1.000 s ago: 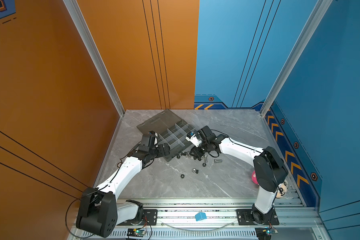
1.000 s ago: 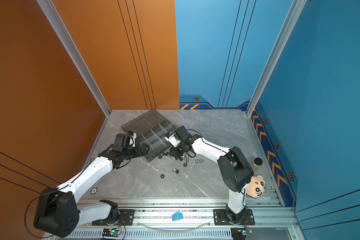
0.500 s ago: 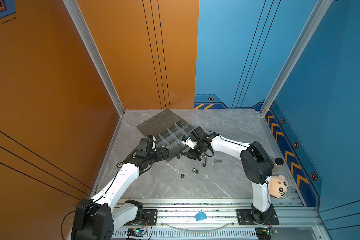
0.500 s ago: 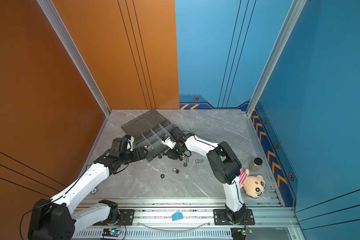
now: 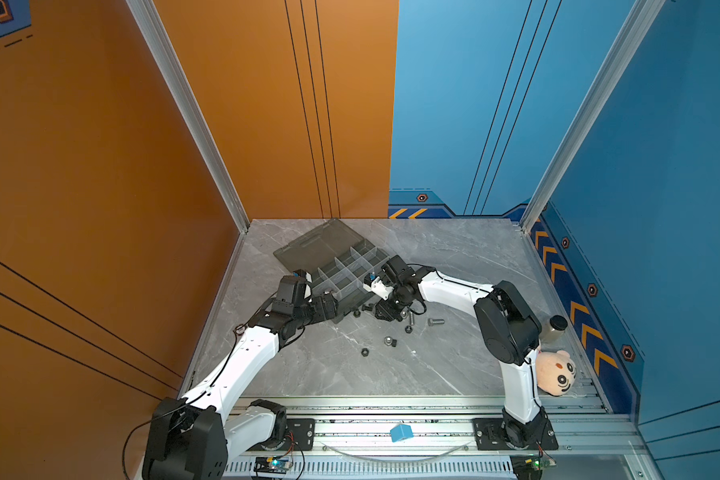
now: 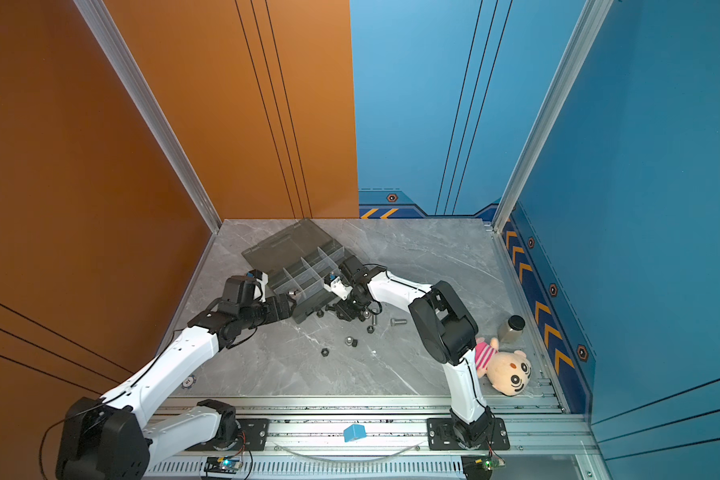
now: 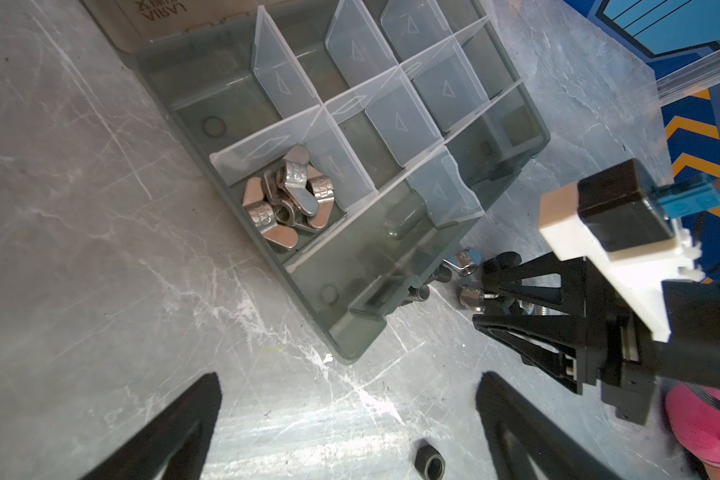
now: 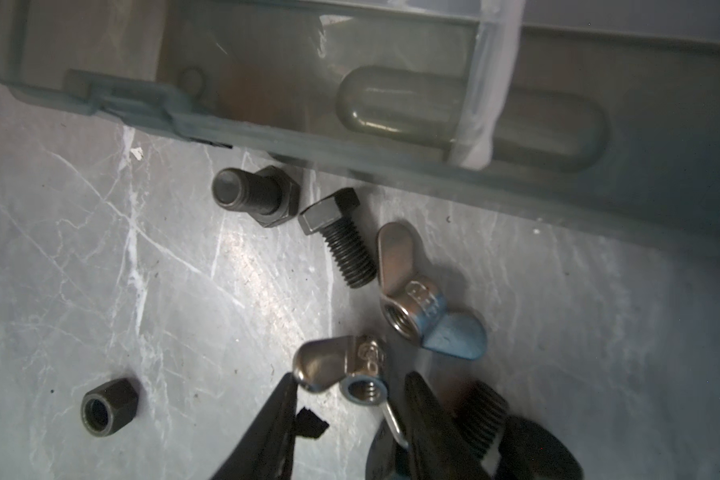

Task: Sort the screws and nuts into containers
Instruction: 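Move the right gripper to a wing nut beside the box while the left gripper hovers, then lower the right gripper onto the silver wing nut and close it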

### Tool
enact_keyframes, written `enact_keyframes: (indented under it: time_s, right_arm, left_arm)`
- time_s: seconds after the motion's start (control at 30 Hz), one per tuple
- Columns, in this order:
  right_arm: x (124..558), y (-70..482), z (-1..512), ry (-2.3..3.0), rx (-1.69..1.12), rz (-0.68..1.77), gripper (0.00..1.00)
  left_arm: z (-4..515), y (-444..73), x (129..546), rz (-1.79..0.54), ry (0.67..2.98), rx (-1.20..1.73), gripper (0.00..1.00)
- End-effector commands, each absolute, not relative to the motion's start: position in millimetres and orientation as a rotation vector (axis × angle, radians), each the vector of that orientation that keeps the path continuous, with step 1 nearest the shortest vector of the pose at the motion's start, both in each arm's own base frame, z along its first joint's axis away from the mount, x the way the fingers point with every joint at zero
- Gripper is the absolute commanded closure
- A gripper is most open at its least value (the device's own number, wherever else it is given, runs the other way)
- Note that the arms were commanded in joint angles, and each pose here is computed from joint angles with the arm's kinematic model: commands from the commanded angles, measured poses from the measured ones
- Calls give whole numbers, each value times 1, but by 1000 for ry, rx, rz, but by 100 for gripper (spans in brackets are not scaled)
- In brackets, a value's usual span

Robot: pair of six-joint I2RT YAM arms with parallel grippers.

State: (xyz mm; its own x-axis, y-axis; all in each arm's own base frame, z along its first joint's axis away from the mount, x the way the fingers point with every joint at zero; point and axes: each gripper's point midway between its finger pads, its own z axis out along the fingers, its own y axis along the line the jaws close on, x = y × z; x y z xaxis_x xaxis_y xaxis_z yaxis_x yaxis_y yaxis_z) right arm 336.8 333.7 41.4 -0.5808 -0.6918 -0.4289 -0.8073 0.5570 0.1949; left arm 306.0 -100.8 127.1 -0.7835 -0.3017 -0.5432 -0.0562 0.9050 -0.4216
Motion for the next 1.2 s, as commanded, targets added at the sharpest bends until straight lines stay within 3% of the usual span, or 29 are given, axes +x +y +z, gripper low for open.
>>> enact_keyframes:
  time_s: [0.0, 0.5, 1.17]
  right_arm:
    - [335, 333, 40, 2505, -1261, 554, 56]
    - [332, 336, 19, 2565, -1260, 563, 57]
    - [311, 319, 15, 2621, -1272, 568, 69]
  left_arm:
    - [120, -101, 303, -529, 2462, -268, 2]
    - [118, -102, 307, -530, 2465, -264, 2]
    - [119, -100, 306, -526, 2460, -272, 2]
